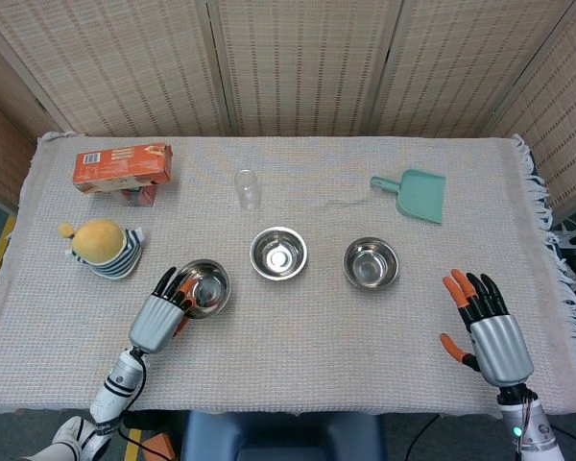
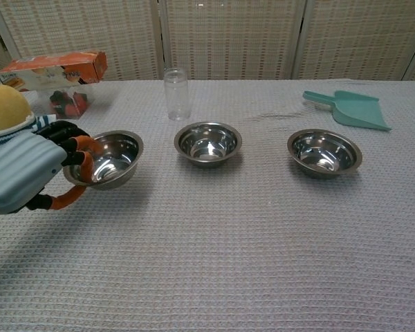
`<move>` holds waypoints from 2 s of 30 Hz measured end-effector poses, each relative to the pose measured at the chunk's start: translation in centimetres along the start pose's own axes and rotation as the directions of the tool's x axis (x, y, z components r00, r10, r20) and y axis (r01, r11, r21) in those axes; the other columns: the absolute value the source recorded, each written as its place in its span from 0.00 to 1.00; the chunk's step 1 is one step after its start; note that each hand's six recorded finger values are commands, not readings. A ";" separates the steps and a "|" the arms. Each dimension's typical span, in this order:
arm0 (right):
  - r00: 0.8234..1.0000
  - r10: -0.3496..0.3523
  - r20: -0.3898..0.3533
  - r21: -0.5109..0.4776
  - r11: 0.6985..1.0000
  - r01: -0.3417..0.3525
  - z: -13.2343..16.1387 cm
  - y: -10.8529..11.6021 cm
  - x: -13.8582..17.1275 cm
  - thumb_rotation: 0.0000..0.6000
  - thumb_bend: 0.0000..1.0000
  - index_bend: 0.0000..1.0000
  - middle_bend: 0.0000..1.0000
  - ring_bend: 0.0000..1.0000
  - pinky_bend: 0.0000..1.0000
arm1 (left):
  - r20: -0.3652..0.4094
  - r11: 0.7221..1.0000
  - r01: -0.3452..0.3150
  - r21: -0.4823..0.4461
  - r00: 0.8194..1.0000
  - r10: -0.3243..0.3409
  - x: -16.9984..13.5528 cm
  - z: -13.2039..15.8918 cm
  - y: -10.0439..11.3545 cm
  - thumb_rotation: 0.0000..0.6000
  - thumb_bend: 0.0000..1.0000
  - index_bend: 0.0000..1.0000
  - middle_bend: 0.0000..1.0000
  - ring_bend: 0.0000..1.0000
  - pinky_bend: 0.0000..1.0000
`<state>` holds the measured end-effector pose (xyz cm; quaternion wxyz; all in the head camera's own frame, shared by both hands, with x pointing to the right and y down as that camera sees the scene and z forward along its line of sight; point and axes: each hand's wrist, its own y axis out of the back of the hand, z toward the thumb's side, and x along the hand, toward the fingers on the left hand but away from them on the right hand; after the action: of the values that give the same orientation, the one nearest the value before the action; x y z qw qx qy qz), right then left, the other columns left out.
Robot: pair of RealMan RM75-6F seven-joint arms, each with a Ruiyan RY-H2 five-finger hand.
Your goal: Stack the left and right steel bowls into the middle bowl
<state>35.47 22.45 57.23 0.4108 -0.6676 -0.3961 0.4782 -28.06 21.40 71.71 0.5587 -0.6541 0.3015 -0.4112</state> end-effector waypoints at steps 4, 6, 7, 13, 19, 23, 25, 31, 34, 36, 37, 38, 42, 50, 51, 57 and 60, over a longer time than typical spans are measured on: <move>1.000 -0.003 0.004 -0.009 1.000 0.003 -0.2 0.2 -0.1 1.00 0.13 0.00 0.00 0.00 0.00 | 0.016 0.999 -0.040 -0.001 0.999 0.040 1.7 0.5 0.9 1.00 0.48 0.78 0.26 0.17 0.14; 1.000 -0.003 0.008 -0.015 1.000 0.003 -0.3 0.3 -0.1 1.00 0.13 0.00 0.00 0.00 0.00 | 0.030 0.998 -0.060 0.000 0.998 0.060 3.0 1.0 1.4 1.00 0.48 0.77 0.26 0.17 0.14; 1.000 -0.002 0.009 -0.018 1.000 0.002 -0.4 0.3 -0.1 1.00 0.13 0.00 0.00 0.00 0.00 | 0.038 0.998 -0.067 0.001 0.997 0.067 3.5 1.3 1.6 1.00 0.48 0.77 0.26 0.17 0.14; 1.000 0.004 0.025 -0.032 0.999 -0.003 -0.9 0.5 -0.4 1.00 0.13 0.00 0.00 0.00 0.00 | 0.084 0.998 -0.066 0.013 0.994 0.065 7.8 3.9 1.9 1.00 0.48 0.74 0.26 0.17 0.14; 0.998 0.011 0.057 -0.043 0.999 -0.009 -1.9 0.6 -0.6 1.00 0.13 0.00 0.00 0.00 0.00 | 0.103 0.999 -0.012 0.040 0.995 0.008 11.4 5.8 0.7 1.00 0.48 0.72 0.26 0.17 0.14; 0.996 0.018 0.082 -0.039 0.999 -0.015 -2.7 0.5 -0.7 1.00 0.13 0.00 0.00 0.00 0.00 | 0.100 0.998 0.010 0.070 0.995 -0.017 13.2 5.9 0.0 1.00 0.48 0.71 0.26 0.17 0.14; 0.995 0.021 0.098 -0.037 0.999 -0.017 -3.1 0.5 -0.8 1.00 0.13 0.00 0.00 0.00 0.00 | 0.105 0.997 0.010 0.075 0.994 -0.018 14.0 6.2 0.0 1.00 0.47 0.69 0.26 0.17 0.14; 0.992 0.010 0.123 -0.033 0.999 -0.006 -3.8 0.9 -0.8 1.00 0.13 0.00 0.00 0.00 0.00 | 0.120 0.996 0.043 0.082 0.991 -0.053 15.1 7.1 -0.8 1.00 0.47 0.16 0.21 0.14 0.14; 0.992 0.007 0.127 -0.036 0.999 -0.002 -3.9 1.0 -0.8 1.00 0.13 0.00 0.00 0.00 0.00 | 0.131 0.995 0.054 0.080 0.989 -0.064 15.2 7.8 -1.1 1.00 0.47 0.03 0.19 0.13 0.14; 0.992 0.005 0.127 -0.038 0.999 0.000 -4.0 1.1 -0.8 1.00 0.13 0.00 0.00 0.00 0.00 | 0.137 0.995 0.056 0.079 0.988 -0.067 15.3 8.2 -1.1 1.00 0.47 0.00 0.18 0.12 0.14; 0.992 0.004 0.127 -0.039 0.999 0.001 -3.9 1.1 -0.8 1.00 0.13 0.00 0.00 0.00 0.00 | 0.140 0.995 0.055 0.080 0.988 -0.065 15.4 8.4 -1.1 1.00 0.47 0.00 0.18 0.12 0.14; 0.992 0.005 0.126 -0.039 0.999 0.000 -3.9 1.1 -0.8 1.00 0.13 0.00 0.00 0.00 0.00 | 0.143 0.995 0.052 0.079 0.988 -0.063 15.4 8.5 -1.1 1.00 0.47 0.00 0.17 0.12 0.14; 0.994 0.012 0.112 -0.038 0.999 -0.007 -3.6 0.9 -0.8 1.00 0.13 0.00 0.00 0.00 0.00 | 0.152 0.997 0.037 0.069 0.987 -0.047 15.1 8.8 -0.7 1.00 0.47 0.00 0.15 0.11 0.14; 0.996 0.046 0.078 -0.004 0.999 -0.046 -2.4 -0.6 -1.2 1.00 0.13 0.00 0.00 0.00 0.00 | 0.132 0.998 0.061 -0.015 0.990 -0.058 11.7 5.9 0.2 1.00 0.47 0.00 0.07 0.04 0.14; 0.996 0.058 0.070 0.006 0.998 -0.058 -2.0 -1.1 -1.5 1.00 0.13 0.00 0.00 0.00 0.00 | 0.128 0.997 0.072 -0.036 0.990 -0.067 11.0 5.4 0.4 1.00 0.46 0.00 0.06 0.04 0.14; 0.996 0.085 0.034 0.034 0.996 -0.086 -0.7 -2.7 -2.6 1.00 0.13 0.07 0.00 0.00 0.00 | 0.078 0.971 0.169 -0.169 0.984 -0.158 4.9 0.3 2.8 1.00 0.45 0.00 0.04 0.02 0.13; 0.995 0.102 -0.011 0.072 0.992 -0.101 0.9 -4.1 -4.4 1.00 0.13 0.16 0.00 0.00 0.00 | -0.005 0.954 0.207 -0.215 0.977 -0.213 0.4 -4.2 4.4 1.00 0.45 0.00 0.04 0.01 0.13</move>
<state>33.04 20.02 62.23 0.4124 -0.6752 -0.3413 0.5076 -31.25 18.18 67.61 0.4342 -0.7328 0.2806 -0.4424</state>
